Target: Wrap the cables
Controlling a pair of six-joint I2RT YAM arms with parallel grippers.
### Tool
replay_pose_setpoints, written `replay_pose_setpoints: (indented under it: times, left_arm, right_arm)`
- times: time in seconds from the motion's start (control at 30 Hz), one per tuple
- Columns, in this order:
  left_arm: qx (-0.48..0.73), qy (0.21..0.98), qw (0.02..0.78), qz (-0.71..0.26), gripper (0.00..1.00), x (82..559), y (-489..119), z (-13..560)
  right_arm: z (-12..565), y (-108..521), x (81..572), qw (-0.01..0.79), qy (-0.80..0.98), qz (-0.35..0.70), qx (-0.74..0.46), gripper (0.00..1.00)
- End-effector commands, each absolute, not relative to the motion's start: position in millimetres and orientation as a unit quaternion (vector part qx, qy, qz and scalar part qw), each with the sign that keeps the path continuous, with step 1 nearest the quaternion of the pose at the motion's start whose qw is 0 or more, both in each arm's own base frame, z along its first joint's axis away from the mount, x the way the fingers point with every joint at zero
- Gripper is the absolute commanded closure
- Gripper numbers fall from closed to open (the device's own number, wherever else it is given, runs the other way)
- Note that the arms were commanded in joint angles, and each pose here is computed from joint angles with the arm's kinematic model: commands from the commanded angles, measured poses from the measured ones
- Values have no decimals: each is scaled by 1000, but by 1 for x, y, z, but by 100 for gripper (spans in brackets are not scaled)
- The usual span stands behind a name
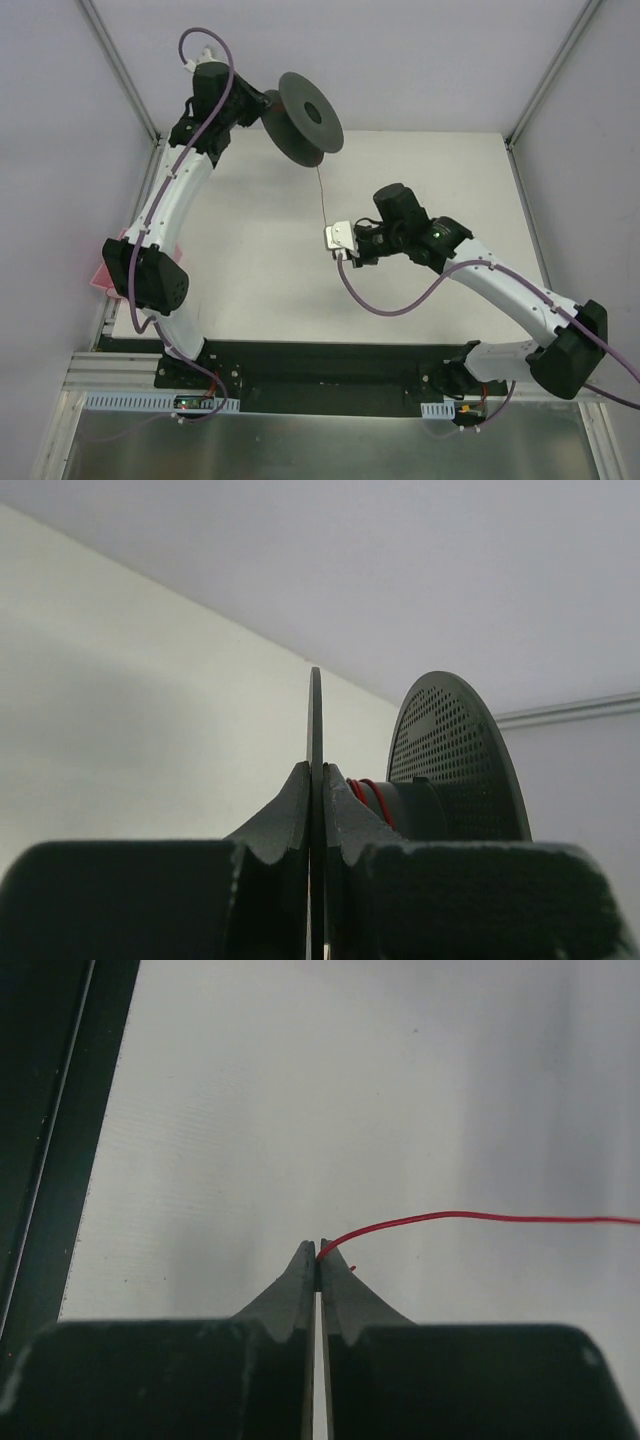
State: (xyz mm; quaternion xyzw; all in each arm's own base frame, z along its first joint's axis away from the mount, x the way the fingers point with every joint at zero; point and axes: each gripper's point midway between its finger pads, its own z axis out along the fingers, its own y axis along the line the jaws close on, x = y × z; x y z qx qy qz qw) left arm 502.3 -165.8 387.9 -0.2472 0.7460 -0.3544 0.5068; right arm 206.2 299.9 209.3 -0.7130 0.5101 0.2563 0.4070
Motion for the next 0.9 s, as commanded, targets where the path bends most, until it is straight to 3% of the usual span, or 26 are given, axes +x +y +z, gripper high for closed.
replay_pose_setpoints:
  times: [0.0, 0.43, 0.87]
  left_arm:
    - [-209, 749, 550, -304, 100, 499, -179, 400]
    - [-80, 835, 497, -220, 100, 477, -240, 291]
    - [63, 825, 481, -290, 100, 423, -281, 265]
  right_arm:
    - [247, 296, 187, 404, 421, 207, -785, 100]
    - [331, 315, 202, 469, 327, 148, -807, 100]
    - [365, 305, 265, 522, 368, 90, -764, 100]
